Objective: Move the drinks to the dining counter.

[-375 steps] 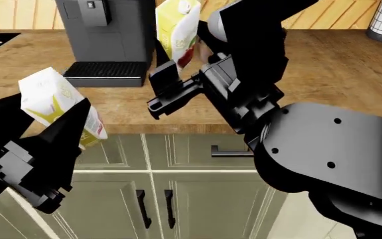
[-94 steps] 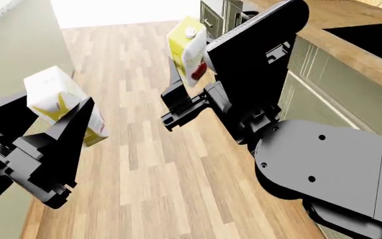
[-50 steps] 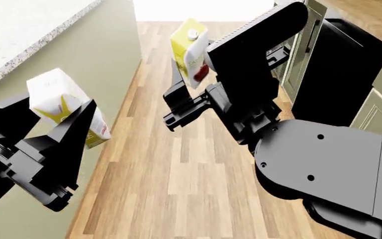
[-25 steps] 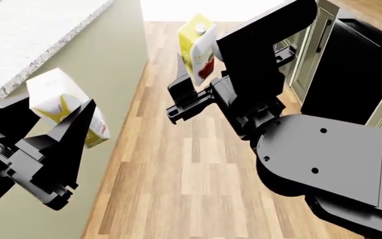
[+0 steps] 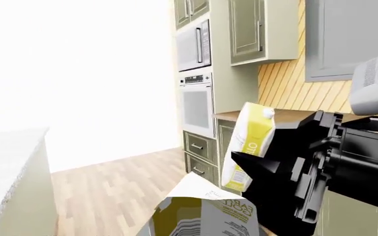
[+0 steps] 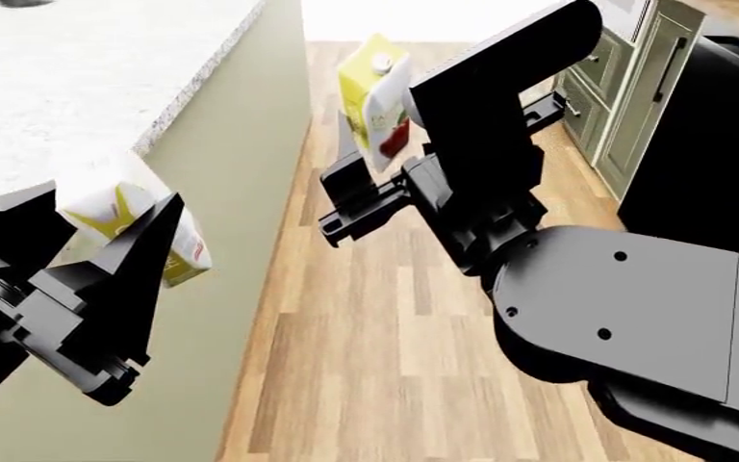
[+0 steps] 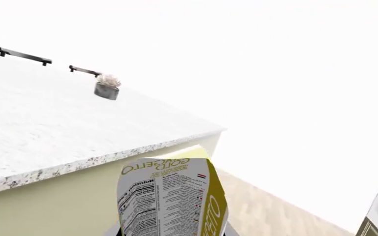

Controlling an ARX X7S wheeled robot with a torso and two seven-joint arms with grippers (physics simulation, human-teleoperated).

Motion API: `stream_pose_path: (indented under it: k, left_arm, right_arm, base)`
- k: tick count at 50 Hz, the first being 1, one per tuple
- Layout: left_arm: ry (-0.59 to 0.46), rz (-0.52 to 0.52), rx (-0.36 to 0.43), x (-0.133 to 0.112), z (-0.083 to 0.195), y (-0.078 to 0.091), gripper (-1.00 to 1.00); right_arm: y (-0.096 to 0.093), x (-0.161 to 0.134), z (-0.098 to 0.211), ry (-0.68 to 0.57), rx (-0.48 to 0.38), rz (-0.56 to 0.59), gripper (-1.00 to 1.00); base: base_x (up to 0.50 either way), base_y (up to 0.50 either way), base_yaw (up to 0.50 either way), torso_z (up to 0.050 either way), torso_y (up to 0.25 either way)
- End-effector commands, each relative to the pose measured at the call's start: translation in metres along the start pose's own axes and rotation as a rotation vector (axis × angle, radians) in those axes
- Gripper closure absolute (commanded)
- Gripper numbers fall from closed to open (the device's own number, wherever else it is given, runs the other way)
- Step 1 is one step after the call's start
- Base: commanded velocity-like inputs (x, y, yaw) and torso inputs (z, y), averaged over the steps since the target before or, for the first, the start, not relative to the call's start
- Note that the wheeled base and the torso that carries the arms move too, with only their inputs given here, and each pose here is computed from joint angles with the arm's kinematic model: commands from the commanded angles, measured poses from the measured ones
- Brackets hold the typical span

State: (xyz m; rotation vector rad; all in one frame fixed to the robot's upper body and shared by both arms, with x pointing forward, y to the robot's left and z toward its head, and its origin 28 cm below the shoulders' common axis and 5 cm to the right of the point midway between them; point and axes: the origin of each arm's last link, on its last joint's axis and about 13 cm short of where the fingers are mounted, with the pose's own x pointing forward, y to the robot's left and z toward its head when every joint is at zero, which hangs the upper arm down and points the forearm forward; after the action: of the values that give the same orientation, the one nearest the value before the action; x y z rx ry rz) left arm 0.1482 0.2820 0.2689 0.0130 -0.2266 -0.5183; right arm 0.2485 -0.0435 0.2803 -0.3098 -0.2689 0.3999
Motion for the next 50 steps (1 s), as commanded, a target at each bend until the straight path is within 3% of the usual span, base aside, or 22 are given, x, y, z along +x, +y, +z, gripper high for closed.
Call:
stream_pose_path:
  k: [1,50]
  left_arm:
    - [-0.019,0.012,0.0,0.0,0.0025,0.0007,1.0]
    - [-0.014,0.007,0.0,0.0006,0.0016,0.0007,1.0]
  right_arm:
    - [-0.0014,0.001,0.0,-0.005,-0.042,-0.038,1.0]
    - [-0.0016,0.002,-0.0023,0.002,-0.061,-0.04,1.0]
  base:
    - [-0.5,-0.01,0.0,0.0,0.0]
    - [-0.5,-0.01,0.0,0.0,0.001]
